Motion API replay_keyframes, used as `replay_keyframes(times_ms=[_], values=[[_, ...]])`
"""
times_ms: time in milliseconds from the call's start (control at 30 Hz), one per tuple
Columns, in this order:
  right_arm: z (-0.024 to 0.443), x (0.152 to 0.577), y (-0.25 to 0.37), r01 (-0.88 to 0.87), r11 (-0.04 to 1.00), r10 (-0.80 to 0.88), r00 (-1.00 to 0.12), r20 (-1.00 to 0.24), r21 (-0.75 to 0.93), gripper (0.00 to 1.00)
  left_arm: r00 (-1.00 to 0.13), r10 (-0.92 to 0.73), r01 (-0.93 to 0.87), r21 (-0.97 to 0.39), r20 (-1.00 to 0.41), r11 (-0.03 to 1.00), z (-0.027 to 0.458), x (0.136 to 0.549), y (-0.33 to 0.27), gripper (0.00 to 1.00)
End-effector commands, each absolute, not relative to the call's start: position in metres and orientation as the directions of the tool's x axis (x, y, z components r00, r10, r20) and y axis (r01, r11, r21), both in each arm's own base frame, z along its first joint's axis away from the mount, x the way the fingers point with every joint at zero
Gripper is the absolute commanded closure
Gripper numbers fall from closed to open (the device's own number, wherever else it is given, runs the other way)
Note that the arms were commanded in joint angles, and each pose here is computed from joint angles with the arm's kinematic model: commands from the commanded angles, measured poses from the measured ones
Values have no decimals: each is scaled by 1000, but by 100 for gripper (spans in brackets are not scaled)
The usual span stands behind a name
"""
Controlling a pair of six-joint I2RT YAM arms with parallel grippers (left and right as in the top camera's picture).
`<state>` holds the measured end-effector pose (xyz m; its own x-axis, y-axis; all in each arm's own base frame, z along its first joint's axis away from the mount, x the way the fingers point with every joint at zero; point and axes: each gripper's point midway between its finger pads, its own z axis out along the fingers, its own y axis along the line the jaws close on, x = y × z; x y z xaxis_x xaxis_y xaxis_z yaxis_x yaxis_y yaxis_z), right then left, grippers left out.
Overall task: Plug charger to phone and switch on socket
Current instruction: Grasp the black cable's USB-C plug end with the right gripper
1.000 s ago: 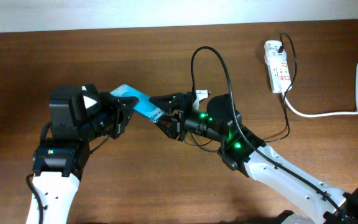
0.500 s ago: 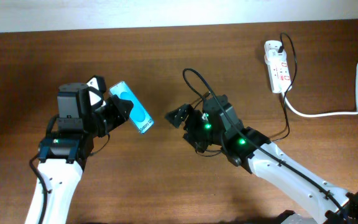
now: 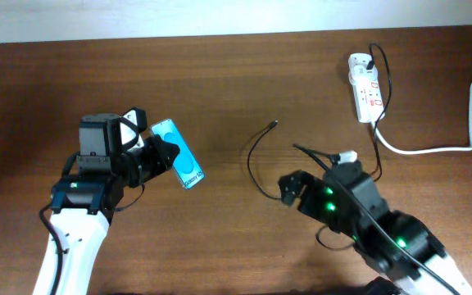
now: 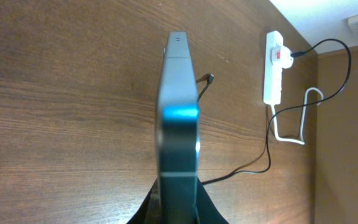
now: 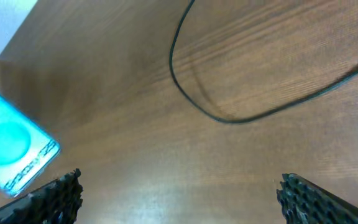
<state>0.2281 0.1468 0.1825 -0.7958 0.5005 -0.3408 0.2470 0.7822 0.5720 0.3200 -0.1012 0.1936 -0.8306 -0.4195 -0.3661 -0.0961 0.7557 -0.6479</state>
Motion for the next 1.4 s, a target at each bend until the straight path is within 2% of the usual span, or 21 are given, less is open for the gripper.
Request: replay_keyframes(times_ms=[0, 100, 133, 233, 367, 500, 633, 667, 767, 867, 1000, 1100, 1200, 1267, 1333, 1367], values=[[174, 256, 151, 269, 825, 482, -794, -371, 497, 1, -830, -400, -64, -647, -388, 760, 198, 320, -102, 100], [161, 290, 151, 344, 827, 512, -789, -340, 445, 0, -831, -400, -64, -647, -387, 759, 198, 320, -102, 100], [154, 306, 144, 392, 809, 545, -779, -310, 437, 5, -831, -400, -64, -647, -387, 759, 198, 320, -102, 100], [131, 360, 150, 425, 675, 608, -784, -127, 603, 19, -830, -400, -63, -647, -388, 760, 198, 320, -102, 100], [88, 392, 161, 472, 617, 640, -767, -52, 630, 20, -830, -400, -64, -647, -388, 759, 198, 320, -102, 100], [45, 405, 171, 545, 556, 674, -737, 43, 627, 22, -831, -400, -64, -648, -387, 759, 198, 320, -102, 100], [20, 418, 180, 592, 483, 704, -701, 115, 646, 29, -831, -403, -66, -651, -383, 756, 198, 319, -103, 100], [16, 422, 180, 588, 479, 707, -698, 109, 652, 34, -831, -403, -66, -652, -383, 756, 198, 319, -103, 100], [-2, 427, 179, 625, 447, 737, -663, 133, 640, 38, -833, -403, -68, -651, -380, 756, 198, 319, -103, 100], [-10, 432, 164, 643, 456, 777, -625, 77, 615, 43, -833, -403, -69, -651, -380, 756, 198, 319, -103, 100], [-40, 432, 155, 676, 455, 793, -604, 82, 579, 46, -837, -402, -76, -649, -370, 757, 196, 317, -103, 100], [-45, 434, 156, 672, 454, 791, -606, 83, 585, 48, -837, -402, -76, -649, -371, 757, 196, 317, -103, 100], [-62, 424, 154, 702, 463, 792, -602, 103, 542, 56, -837, -403, -76, -649, -371, 757, 196, 317, -103, 100], [-73, 414, 152, 720, 479, 788, -605, 116, 501, 66, -837, -403, -76, -649, -371, 757, 196, 317, -103, 100], [-74, 413, 151, 719, 485, 785, -609, 115, 498, 70, -837, -402, -76, -650, -371, 757, 196, 317, -103, 100], [-74, 412, 151, 713, 495, 779, -618, 110, 497, 76, -837, -402, -76, -650, -371, 757, 196, 317, -103, 100]])
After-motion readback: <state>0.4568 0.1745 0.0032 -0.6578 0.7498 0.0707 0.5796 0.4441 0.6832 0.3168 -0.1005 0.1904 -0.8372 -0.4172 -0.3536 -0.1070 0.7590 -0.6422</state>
